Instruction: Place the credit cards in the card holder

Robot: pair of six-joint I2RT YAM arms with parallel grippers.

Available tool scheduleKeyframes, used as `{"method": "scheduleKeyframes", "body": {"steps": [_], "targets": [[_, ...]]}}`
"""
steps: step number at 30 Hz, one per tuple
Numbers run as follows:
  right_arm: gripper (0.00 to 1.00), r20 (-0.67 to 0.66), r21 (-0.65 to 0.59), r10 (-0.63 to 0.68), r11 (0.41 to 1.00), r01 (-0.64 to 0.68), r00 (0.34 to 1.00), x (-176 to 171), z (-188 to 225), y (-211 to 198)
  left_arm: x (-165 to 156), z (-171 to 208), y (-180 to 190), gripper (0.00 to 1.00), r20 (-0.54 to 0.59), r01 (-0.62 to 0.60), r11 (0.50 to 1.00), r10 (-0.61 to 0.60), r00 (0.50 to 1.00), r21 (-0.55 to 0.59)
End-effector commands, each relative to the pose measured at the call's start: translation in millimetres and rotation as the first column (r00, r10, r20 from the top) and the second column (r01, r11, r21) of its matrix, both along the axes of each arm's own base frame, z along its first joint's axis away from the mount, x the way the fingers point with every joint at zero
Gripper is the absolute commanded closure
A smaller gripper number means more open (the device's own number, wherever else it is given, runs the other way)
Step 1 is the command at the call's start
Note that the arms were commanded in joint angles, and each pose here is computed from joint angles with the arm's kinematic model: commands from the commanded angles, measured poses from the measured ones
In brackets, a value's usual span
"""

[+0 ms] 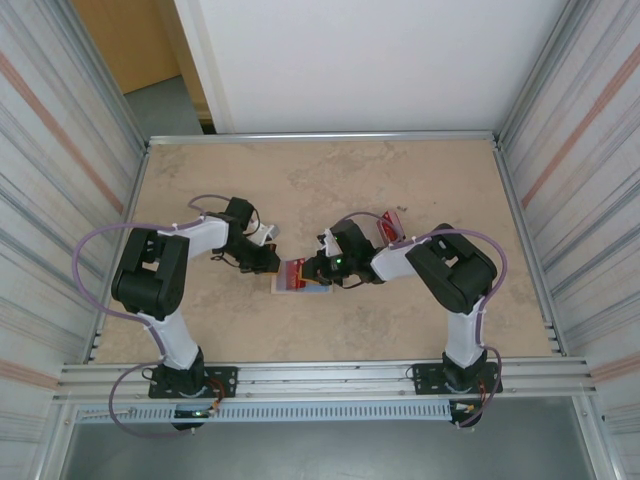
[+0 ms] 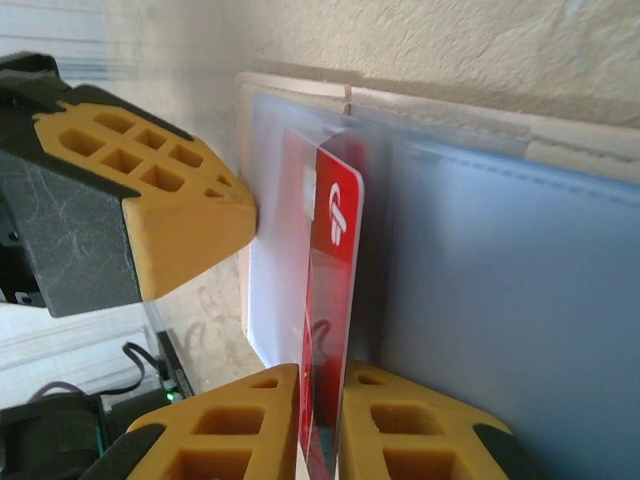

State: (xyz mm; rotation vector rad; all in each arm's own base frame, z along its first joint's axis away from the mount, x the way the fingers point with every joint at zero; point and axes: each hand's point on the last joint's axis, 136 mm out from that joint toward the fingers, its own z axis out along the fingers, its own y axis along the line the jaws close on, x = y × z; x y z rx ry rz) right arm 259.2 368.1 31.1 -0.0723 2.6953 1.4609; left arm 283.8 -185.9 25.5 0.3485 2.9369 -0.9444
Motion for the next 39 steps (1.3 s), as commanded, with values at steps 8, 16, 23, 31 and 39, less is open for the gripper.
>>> {"method": "scheduleKeyframes", "body": {"steps": [8, 16, 23, 31, 39], "targets": [[0.75, -0.027, -0.207, -0.002, 0.978, -0.004, 1.000, -13.0, -19.1, -24.7, 1.2, 4.9, 4.0, 1.00, 0.022, 0.007, 1.000, -0.008, 1.000, 0.013], [0.75, -0.007, -0.256, 0.009, 0.967, -0.011, 1.000, -13.1, -13.5, -25.4, 1.2, 5.5, 3.8, 1.00, 0.024, 0.008, 1.000, -0.008, 1.000, 0.011], [0.78, 0.009, -0.276, 0.034, 0.961, -0.030, 0.999, -10.3, -9.5, -13.1, 1.4, 6.0, 3.4, 1.00, 0.025, 0.008, 1.000, -0.009, 1.000, 0.010], [0.80, 0.004, -0.288, 0.067, 0.956, -0.063, 0.998, -10.0, -11.9, -0.4, 1.1, 13.4, 3.1, 1.00, 0.030, 0.001, 1.000, -0.001, 1.000, 0.006], [0.80, -0.002, -0.302, 0.063, 0.951, -0.061, 0.998, -7.9, -15.5, -5.6, 2.8, 36.3, 9.3, 1.00, 0.087, -0.020, 1.000, 0.021, 0.996, -0.002]]}}
